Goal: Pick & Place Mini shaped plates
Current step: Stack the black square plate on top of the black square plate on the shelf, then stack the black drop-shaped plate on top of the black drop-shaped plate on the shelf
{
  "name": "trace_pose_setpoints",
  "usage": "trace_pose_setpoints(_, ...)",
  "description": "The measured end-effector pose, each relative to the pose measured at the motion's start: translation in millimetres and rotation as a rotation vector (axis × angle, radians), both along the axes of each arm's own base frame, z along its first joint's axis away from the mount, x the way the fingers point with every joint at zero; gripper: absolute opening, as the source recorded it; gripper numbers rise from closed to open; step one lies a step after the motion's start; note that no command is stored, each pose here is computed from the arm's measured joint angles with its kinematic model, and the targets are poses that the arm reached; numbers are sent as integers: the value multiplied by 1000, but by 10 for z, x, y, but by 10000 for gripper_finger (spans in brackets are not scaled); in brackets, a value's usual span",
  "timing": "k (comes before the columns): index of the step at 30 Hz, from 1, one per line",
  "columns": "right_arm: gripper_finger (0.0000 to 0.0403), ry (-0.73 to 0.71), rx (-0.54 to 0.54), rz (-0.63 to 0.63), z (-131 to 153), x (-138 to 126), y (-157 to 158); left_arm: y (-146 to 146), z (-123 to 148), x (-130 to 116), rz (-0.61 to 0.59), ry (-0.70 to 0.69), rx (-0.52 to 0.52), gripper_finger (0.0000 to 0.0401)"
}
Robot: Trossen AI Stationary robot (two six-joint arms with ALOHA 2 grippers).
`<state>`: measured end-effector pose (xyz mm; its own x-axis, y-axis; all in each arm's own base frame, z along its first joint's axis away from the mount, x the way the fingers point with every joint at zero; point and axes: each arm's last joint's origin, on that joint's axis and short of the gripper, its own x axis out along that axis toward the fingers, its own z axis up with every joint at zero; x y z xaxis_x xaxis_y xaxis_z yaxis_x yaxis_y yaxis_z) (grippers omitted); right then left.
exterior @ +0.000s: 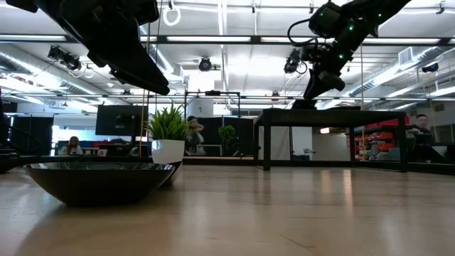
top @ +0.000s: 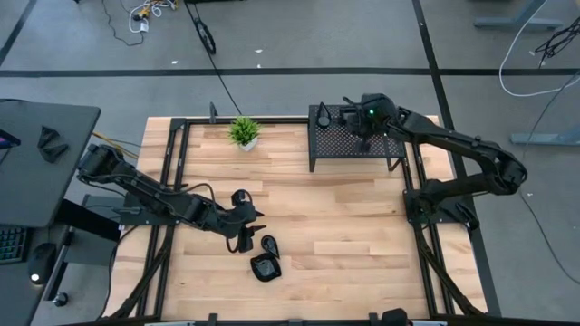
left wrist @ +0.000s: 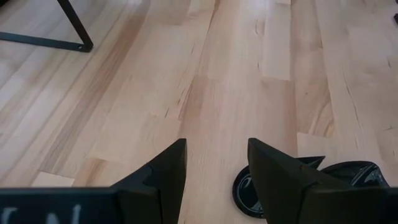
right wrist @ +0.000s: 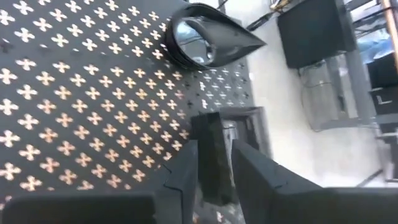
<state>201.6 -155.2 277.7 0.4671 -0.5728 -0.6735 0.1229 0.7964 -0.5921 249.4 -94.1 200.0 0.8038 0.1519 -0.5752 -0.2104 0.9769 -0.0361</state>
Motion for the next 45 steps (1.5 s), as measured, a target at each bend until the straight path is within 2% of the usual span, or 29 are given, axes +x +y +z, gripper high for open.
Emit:
trace_pose_setpoints(19, 90, 11, 74, 45, -73, 42, 38, 0, 0, 0, 0, 0, 0, 177)
trace_pose_setpoints(27, 126, 29, 17, -11, -57, 40, 17, 0, 0, 0, 0, 0, 0, 177)
trace_pose_setpoints(32, 146, -32, 61, 88, -35, 67, 37, 0, 0, 0, 0, 0, 0, 177)
trace_pose_setpoints(34, 144, -90, 61, 85, -4, 87, 15, 0, 0, 0, 0, 0, 0, 177)
trace_pose_setpoints(41, 89, -223, 69, -59, 57, 39, -125, 0, -1, -1, 0, 1, 0, 177)
trace_pose_setpoints(45, 48, -345, 101, -294, 109, -19, -146, 0, -2, -1, 0, 2, 1, 177)
